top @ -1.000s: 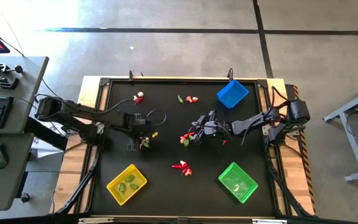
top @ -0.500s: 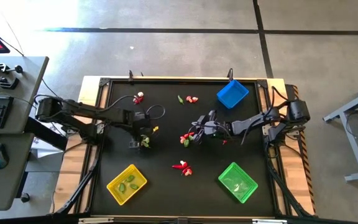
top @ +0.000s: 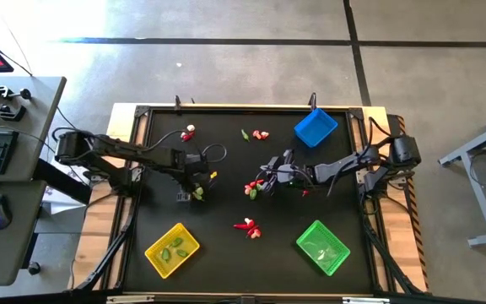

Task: Sort produce into baskets
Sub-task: Put the green chili pepper into the yellow bin

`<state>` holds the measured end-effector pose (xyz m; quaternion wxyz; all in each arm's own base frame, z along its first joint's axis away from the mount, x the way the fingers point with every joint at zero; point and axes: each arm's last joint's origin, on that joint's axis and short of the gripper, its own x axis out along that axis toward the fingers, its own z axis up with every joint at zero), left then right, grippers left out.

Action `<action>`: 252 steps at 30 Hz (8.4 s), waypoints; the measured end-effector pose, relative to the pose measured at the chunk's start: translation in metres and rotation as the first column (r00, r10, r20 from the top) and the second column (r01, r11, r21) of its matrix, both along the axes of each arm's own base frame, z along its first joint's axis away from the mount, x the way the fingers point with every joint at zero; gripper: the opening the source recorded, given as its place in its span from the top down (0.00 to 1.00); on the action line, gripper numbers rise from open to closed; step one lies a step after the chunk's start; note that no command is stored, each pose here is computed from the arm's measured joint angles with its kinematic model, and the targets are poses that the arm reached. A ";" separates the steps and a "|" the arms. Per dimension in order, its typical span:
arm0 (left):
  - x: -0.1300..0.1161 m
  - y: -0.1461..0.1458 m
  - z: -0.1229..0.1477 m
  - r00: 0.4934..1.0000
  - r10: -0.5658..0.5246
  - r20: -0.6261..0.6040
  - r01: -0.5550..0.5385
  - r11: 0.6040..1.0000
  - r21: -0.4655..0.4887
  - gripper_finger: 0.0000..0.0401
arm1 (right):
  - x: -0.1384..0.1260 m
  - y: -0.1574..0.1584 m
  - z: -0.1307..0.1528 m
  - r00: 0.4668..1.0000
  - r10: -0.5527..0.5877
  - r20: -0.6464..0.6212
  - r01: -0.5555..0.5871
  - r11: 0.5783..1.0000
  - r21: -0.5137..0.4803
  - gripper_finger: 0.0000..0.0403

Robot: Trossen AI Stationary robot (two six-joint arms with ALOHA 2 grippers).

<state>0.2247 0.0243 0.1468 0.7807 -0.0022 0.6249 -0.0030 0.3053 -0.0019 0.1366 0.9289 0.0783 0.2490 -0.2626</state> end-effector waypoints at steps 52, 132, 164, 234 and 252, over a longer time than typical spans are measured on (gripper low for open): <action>-0.040 -0.213 0.038 0.828 -0.560 0.037 0.556 0.810 -0.187 0.86 | 0.000 0.000 -0.001 1.000 0.002 -0.012 -0.002 1.000 -0.003 1.00; -0.021 -0.047 0.038 0.624 0.070 0.778 0.070 0.987 -0.144 1.00 | 0.069 0.100 -0.021 0.959 -0.169 -0.229 0.204 0.970 0.135 0.78; -0.022 -0.027 0.033 0.655 0.062 0.753 -0.051 0.998 -0.038 1.00 | 0.074 0.132 0.008 0.972 0.195 -0.132 -0.161 0.960 0.231 0.92; -0.022 -0.022 0.034 0.654 0.081 0.752 -0.078 0.996 -0.039 1.00 | 0.159 0.128 0.048 0.818 0.563 0.116 -0.575 0.804 0.152 0.98; -0.023 -0.011 0.034 0.647 0.123 0.752 -0.131 0.990 -0.049 1.00 | 0.244 0.140 0.040 0.693 0.703 0.158 -0.697 0.598 0.396 0.98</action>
